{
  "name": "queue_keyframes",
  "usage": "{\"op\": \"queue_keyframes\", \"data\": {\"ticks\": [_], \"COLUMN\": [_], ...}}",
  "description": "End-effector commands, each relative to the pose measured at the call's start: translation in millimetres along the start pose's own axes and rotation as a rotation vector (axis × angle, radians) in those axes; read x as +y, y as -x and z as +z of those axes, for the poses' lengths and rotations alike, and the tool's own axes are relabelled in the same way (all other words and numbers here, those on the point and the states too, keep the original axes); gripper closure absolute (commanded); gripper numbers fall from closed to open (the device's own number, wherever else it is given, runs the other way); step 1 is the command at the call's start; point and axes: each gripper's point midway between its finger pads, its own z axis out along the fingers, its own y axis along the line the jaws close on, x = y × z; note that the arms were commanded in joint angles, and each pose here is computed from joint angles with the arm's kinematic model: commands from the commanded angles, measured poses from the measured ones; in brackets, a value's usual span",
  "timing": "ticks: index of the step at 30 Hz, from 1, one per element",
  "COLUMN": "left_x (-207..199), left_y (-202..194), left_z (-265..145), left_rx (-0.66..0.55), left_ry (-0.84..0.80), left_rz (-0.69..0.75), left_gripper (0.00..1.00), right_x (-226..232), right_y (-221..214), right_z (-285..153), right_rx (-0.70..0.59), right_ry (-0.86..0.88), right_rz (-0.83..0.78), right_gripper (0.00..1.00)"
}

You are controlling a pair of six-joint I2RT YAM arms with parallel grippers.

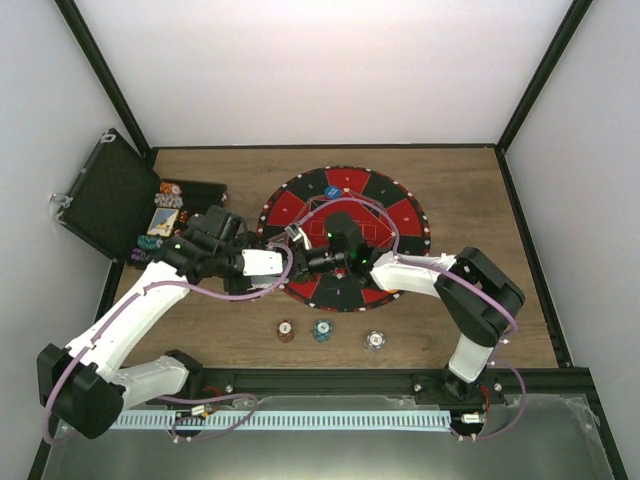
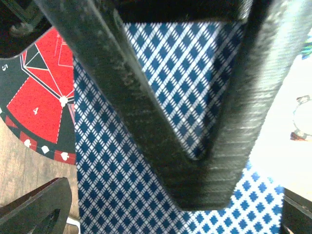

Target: Distribute texas hold em gaming equipment

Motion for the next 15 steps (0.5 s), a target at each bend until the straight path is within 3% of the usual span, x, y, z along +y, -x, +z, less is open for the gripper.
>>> {"op": "queue_keyframes", "data": {"ticks": [1, 15], "left_x": [-4.8, -27.0], "left_y": [22.3, 51.0], "left_z": [-13.9, -38.0], "left_rx": [-0.108, -0.27], "left_ry": [-0.023, -0.153], "left_rz": [-0.024, -0.021], "left_gripper": [0.0, 0.04], "right_x": [16.7, 36.1], "right_y": [0.1, -16.9], "right_z": [0.1, -12.7], "right_rx": [0.009, 0.025], "right_ry": [0.057, 0.173], "right_rz": [-0.05, -0.08], "right_gripper": [0.91, 0.91]}}
